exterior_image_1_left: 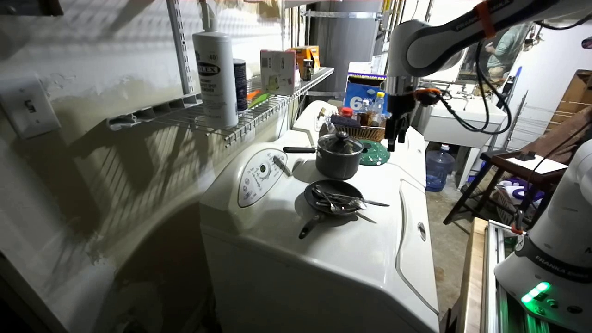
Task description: Remove the silver knife from the pan and put it on top of the washing machine on the left.
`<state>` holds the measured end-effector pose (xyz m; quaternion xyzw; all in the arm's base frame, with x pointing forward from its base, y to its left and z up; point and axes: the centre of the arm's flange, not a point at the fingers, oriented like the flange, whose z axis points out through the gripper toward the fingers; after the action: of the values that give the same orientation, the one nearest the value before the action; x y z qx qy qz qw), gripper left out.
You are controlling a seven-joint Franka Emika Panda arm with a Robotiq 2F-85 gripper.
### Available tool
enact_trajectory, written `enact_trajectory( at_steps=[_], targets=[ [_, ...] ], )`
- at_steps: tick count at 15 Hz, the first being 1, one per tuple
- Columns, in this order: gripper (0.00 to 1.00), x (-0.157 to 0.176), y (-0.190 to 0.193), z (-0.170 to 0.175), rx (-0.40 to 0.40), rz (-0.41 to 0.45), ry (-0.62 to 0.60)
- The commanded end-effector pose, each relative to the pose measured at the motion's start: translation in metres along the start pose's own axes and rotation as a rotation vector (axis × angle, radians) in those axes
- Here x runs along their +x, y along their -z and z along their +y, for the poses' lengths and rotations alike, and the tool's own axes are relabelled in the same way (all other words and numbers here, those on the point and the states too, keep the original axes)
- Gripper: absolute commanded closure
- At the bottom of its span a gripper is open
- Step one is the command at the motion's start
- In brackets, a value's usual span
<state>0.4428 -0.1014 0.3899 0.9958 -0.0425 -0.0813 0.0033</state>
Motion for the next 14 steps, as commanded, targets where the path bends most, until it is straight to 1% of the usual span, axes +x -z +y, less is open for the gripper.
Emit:
enact_trajectory(
  at_steps=[1,6,7,9,14],
  targets=[
    [0.00,0.061,-0.034,-0.024,-0.030,-0.030,-0.052],
    [0.00,0.103,-0.082,-0.067,-0.051,-0.087,-0.082],
    [0.00,0.075,-0.074,-0.052,-0.047,-0.073,-0.058],
    [0.00,0.080,-0.084,-0.058,-0.050,-0.090,-0.053],
    [0.00,0.079,-0.078,-0.052,-0.048,-0.077,-0.064]
  ],
)
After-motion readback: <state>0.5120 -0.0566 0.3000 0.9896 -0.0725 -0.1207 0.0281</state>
